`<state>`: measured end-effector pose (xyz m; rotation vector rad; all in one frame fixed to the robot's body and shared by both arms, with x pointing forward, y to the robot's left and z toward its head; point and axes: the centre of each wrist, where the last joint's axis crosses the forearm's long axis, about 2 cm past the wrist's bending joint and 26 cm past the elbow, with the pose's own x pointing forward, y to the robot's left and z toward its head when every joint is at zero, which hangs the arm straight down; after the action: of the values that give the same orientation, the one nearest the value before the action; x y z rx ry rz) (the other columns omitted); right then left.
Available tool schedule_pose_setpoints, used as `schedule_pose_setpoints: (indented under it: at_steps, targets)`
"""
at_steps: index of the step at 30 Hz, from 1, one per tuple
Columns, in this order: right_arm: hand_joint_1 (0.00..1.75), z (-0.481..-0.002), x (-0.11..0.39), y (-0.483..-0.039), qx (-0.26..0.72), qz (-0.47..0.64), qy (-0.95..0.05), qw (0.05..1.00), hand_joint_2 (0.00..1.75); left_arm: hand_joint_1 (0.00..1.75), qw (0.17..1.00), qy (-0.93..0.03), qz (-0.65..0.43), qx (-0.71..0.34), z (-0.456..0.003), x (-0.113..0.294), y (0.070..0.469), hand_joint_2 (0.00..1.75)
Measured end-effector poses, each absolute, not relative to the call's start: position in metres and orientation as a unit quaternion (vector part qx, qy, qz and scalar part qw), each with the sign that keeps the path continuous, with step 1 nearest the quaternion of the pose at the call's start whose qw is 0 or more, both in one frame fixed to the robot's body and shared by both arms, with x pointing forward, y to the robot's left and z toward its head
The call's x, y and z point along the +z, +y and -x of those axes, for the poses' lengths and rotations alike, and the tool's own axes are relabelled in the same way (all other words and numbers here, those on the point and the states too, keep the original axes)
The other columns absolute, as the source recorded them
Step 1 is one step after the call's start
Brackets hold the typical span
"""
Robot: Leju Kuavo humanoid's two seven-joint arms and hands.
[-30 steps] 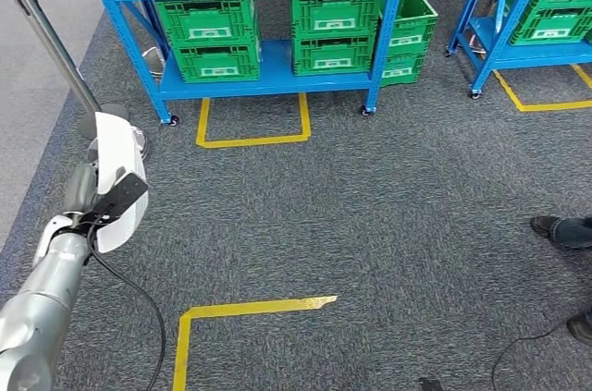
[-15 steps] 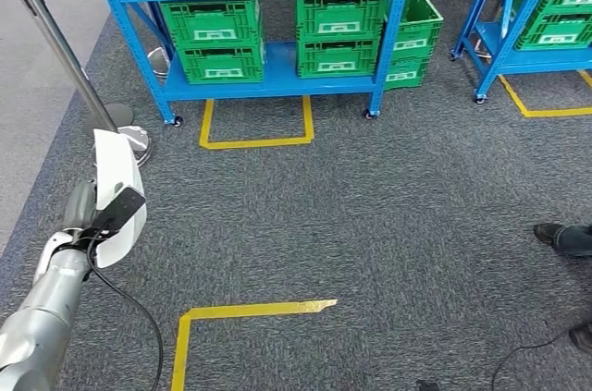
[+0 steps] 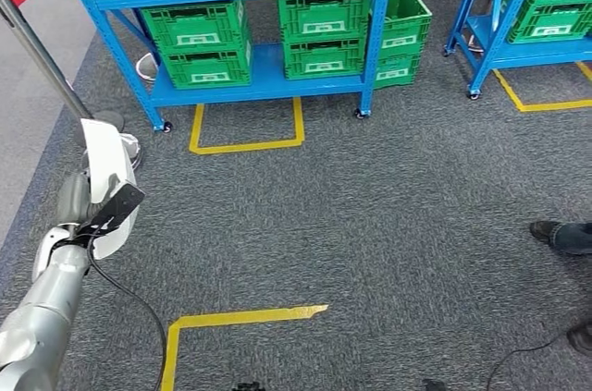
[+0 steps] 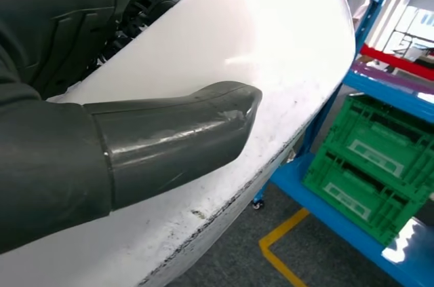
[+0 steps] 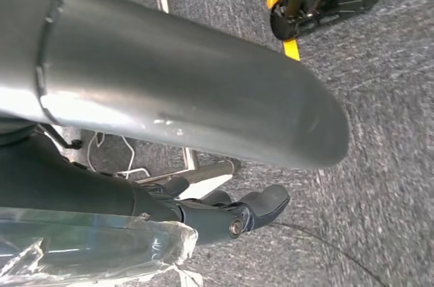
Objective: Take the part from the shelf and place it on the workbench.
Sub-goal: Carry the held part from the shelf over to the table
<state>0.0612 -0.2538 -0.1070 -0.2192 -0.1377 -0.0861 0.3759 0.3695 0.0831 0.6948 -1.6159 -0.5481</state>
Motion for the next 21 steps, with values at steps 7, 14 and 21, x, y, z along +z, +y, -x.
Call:
schedule_pose_setpoints:
  at_steps: [7,14,21]
  targets:
    - [0.00,-0.061,-0.107,-0.250,-0.042,0.105,-0.069,0.991,0.00,1.75,0.592,-0.706,-0.310,-0.234,-0.383,0.094,0.373,1.75]
    - [0.00,-0.061,-0.107,-0.250,-0.041,0.105,-0.068,0.991,0.00,1.75,0.591,-0.708,-0.309,-0.234,-0.384,0.096,0.372,1.75]
    - [0.00,-0.063,-0.107,-0.252,-0.038,0.107,-0.070,0.991,0.00,1.75,0.594,-0.705,-0.308,-0.233,-0.387,0.099,0.373,1.75]
